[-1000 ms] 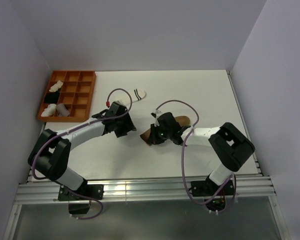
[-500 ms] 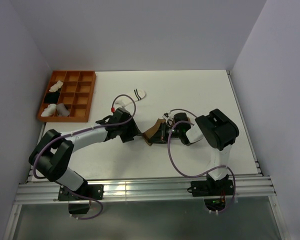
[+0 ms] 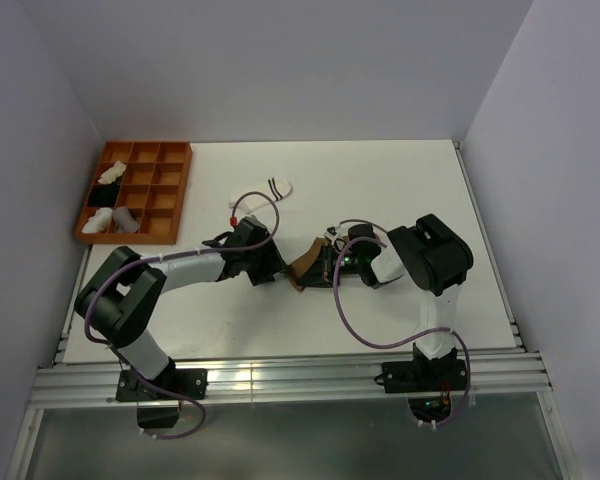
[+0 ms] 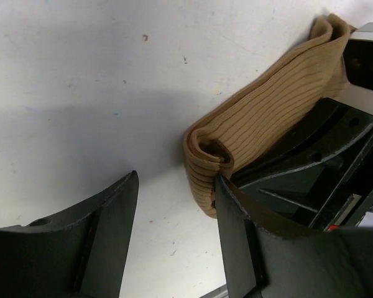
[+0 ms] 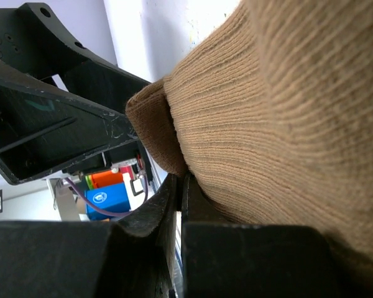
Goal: Roll the socks
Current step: Roll the sock at the center of the board.
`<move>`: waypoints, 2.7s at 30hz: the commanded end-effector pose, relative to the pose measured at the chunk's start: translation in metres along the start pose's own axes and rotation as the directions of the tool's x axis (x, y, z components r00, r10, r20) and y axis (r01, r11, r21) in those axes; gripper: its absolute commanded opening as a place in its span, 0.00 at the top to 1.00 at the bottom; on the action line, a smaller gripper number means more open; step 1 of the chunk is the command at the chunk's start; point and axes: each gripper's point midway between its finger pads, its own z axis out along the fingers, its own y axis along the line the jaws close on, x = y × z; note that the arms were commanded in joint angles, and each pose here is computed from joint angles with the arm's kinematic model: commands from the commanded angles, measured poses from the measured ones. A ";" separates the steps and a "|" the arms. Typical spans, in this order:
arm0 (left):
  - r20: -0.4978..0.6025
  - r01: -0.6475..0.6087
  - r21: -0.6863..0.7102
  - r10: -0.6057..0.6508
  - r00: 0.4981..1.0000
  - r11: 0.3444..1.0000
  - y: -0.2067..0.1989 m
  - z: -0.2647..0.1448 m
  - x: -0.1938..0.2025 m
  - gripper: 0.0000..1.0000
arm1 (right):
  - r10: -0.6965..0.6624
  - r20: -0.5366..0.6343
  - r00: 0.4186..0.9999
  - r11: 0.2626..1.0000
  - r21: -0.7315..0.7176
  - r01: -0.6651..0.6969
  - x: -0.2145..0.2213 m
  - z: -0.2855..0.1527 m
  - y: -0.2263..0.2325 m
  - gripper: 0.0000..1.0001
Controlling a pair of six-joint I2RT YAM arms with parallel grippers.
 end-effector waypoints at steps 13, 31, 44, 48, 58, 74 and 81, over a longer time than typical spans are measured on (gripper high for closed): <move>0.047 -0.022 0.083 0.018 0.999 0.996 -0.033 0.011 -0.013 0.42 | 0.017 -0.011 1.000 0.996 0.088 -0.016 0.001 0.001 -0.022 1.00; -0.080 -0.087 -0.223 0.071 0.994 0.971 0.024 0.027 0.010 0.92 | -0.020 0.009 1.000 0.991 0.133 0.018 -0.003 -0.002 -0.023 0.95; -0.145 -0.208 -0.316 0.169 0.975 0.926 0.016 0.024 0.004 0.99 | -0.574 0.143 0.806 0.745 0.499 0.442 -0.033 -0.039 0.029 0.63; -0.163 -0.229 -0.335 0.183 0.970 0.914 0.016 0.025 0.003 0.99 | -0.706 0.112 0.699 0.630 0.550 0.548 -0.023 -0.036 0.051 0.63; -0.193 -0.243 -0.315 0.189 0.963 0.917 0.011 0.030 0.006 0.99 | -0.842 -0.037 0.538 0.393 0.641 0.659 -0.005 -0.014 0.048 0.62; -0.195 -0.249 -0.306 0.196 0.961 0.919 0.010 0.030 0.006 1.00 | -0.878 -0.165 0.449 0.195 0.735 0.650 0.000 -0.002 0.042 0.59; -0.192 -0.250 -0.307 0.197 0.961 0.918 0.009 0.030 0.005 1.00 | -0.863 -0.205 0.462 0.170 0.743 0.647 0.001 0.003 0.029 0.59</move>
